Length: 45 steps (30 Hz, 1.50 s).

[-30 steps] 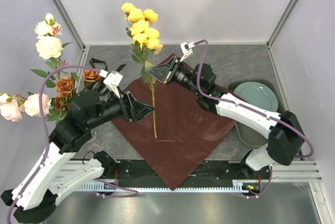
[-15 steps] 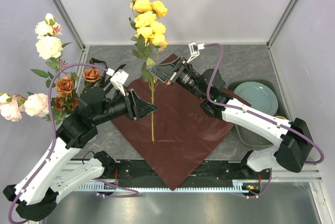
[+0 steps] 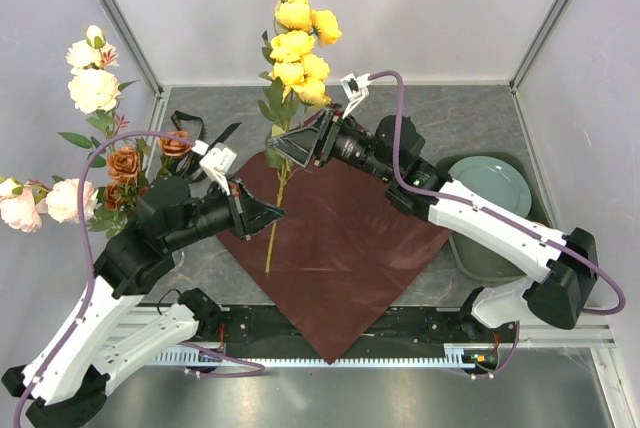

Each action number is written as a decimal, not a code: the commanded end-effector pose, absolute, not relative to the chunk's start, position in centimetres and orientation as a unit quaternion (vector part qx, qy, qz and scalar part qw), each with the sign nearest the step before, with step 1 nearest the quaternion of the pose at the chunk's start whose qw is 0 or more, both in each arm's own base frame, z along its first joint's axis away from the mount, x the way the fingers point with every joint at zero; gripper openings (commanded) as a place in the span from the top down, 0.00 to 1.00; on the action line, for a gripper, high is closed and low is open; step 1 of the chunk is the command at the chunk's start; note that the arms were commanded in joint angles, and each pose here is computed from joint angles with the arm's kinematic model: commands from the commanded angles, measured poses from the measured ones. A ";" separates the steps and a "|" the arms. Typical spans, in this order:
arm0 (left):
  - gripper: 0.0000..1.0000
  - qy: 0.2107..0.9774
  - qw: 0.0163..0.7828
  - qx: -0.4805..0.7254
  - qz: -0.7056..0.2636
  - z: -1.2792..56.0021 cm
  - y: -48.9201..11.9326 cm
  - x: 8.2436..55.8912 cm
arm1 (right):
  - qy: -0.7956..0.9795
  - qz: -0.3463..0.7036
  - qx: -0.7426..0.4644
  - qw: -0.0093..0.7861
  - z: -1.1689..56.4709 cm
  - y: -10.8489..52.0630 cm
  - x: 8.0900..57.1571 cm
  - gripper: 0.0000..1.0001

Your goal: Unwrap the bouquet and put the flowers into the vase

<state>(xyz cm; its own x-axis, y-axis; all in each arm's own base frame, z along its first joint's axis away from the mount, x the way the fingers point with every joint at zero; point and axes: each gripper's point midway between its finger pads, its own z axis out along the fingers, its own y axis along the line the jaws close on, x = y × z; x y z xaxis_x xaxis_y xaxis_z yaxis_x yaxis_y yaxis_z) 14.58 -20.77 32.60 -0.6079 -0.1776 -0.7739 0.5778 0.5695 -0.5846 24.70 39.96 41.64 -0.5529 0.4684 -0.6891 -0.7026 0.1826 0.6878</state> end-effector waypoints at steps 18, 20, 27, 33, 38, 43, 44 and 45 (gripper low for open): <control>0.98 0.773 0.487 0.198 -0.355 33.6 -16.9 13.6 | 0.624 0.608 -0.191 0.452 45.0 36.3 22.7 0.04; 0.98 0.776 0.486 0.202 -0.347 33.3 -16.8 13.8 | 0.630 0.605 -0.175 0.456 44.9 35.9 23.1 0.04; 0.98 0.781 0.487 0.201 -0.334 32.9 -16.5 14.1 | 0.604 0.649 -0.113 0.448 46.1 34.9 23.7 0.10; 0.98 0.778 0.495 0.196 -0.334 33.3 -16.4 14.2 | 0.607 0.663 -0.113 0.424 44.9 35.7 23.6 0.27; 0.98 0.775 0.507 0.186 -0.328 33.9 -16.0 14.5 | 0.605 0.661 -0.112 0.431 44.9 35.7 23.2 0.32; 0.98 0.774 0.508 0.187 -0.328 34.2 -16.0 14.5 | 0.606 0.658 -0.112 0.432 44.6 36.6 23.0 0.36; 0.98 0.775 0.506 0.189 -0.328 34.0 -16.1 14.5 | 0.605 0.657 -0.109 0.436 44.6 36.7 23.1 0.37; 0.98 0.775 0.504 0.191 -0.329 34.0 -16.1 14.4 | 0.604 0.657 -0.110 0.438 44.6 36.8 23.1 0.38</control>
